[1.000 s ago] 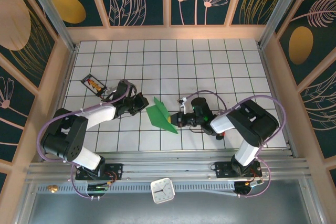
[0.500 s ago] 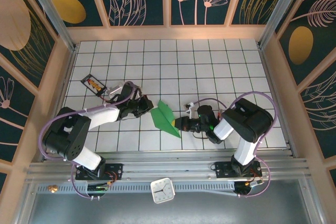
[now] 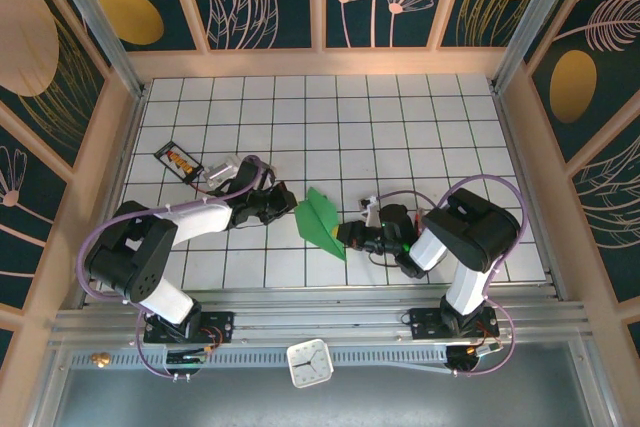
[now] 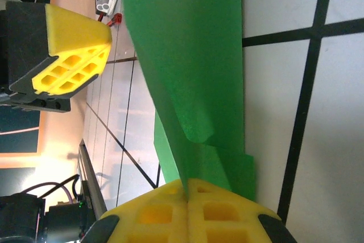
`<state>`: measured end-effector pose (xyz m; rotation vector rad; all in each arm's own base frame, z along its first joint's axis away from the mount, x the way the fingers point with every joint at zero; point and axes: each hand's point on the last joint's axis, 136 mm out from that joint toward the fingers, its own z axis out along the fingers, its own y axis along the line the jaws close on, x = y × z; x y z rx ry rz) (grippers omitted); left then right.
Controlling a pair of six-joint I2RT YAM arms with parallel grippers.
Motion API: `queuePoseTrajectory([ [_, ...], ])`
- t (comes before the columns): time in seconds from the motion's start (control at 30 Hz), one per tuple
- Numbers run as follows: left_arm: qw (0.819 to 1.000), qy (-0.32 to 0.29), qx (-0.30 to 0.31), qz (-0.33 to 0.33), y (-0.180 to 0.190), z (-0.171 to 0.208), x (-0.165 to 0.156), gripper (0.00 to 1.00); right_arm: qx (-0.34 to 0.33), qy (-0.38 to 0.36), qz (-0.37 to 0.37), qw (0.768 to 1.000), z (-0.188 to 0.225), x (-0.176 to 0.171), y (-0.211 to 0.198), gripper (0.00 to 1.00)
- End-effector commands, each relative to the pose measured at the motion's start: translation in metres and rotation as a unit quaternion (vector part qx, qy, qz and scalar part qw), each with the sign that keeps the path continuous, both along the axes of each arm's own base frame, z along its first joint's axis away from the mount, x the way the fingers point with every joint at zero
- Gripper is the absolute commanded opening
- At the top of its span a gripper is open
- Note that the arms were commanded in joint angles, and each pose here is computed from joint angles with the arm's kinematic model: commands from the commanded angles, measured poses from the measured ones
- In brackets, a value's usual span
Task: Fold a paper plane with a square sheet of paper (pick it up from the middle)
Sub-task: Fourth fold the wing at the center of the table.
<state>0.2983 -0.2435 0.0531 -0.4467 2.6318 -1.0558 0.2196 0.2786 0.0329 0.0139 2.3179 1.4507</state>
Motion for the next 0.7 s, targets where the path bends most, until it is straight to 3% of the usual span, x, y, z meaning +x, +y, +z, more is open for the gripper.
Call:
queuePoseTrajectory([
  [0.0,1.000,0.002,-0.016,-0.001,-0.009,0.006,0.005,0.00,0.011,-0.007,-0.024,1.000,0.004,0.003,-0.004,0.00],
  [0.67,0.998,0.008,-0.054,-0.027,-0.042,0.012,0.004,0.00,-0.008,0.015,-0.055,0.998,-0.011,-0.001,-0.005,0.00],
])
